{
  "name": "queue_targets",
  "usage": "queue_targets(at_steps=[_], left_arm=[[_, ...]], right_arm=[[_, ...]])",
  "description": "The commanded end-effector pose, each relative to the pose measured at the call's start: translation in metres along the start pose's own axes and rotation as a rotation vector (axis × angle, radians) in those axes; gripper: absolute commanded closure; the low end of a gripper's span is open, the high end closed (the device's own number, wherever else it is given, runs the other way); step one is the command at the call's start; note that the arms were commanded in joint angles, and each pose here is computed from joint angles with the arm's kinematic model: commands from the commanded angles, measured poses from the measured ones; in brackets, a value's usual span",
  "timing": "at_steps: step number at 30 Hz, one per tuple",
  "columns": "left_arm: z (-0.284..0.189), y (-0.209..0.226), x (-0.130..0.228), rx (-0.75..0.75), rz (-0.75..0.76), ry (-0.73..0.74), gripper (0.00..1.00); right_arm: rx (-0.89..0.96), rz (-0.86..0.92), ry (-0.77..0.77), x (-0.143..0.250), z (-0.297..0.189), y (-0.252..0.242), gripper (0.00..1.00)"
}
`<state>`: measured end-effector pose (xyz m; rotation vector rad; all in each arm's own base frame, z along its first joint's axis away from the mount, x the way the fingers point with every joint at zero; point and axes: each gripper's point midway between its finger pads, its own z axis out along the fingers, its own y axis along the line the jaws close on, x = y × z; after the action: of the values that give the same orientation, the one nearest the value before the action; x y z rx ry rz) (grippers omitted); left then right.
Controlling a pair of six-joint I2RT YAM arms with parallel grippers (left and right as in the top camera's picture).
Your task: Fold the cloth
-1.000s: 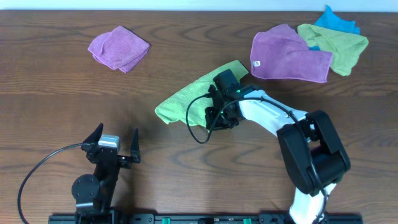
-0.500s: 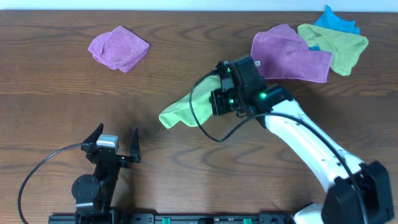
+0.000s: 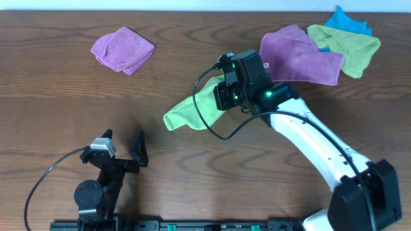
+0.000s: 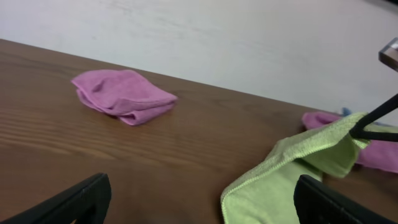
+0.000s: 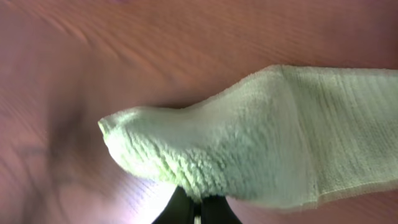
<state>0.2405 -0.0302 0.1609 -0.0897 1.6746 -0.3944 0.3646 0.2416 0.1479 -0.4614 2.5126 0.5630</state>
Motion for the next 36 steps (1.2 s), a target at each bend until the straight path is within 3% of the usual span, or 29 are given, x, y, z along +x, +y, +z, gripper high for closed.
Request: queue_targets(at_steps=[1, 5, 13, 20, 25, 36], left_arm=[[0.002, -0.006, 0.020, 0.053, -0.124, 0.059, 0.05], [0.001, -0.012, 0.022, 0.084, -0.267, 0.078, 0.05], [-0.008, -0.052, 0.039, 0.305, -0.361, 0.221, 0.05], [-0.012, -0.063, 0.046, 0.342, -0.552, 0.308, 0.05], [-0.019, -0.075, 0.054, 0.400, -0.594, 0.383, 0.05], [-0.027, -0.080, 0.135, 0.189, -0.901, 0.812, 0.05]], right_arm=[[0.050, -0.054, -0.058, -0.020, -0.039, 0.003, 0.99], [0.117, -0.039, 0.068, 0.017, -0.071, -0.014, 0.99], [0.234, 0.072, 0.275, 0.080, -0.121, -0.058, 0.98], [0.254, 0.120, 0.395, 0.127, -0.101, -0.073, 0.99], [0.283, 0.160, 0.415, 0.151, -0.082, -0.084, 0.99], [0.286, 0.182, 0.393, 0.150, -0.077, -0.086, 0.98]])
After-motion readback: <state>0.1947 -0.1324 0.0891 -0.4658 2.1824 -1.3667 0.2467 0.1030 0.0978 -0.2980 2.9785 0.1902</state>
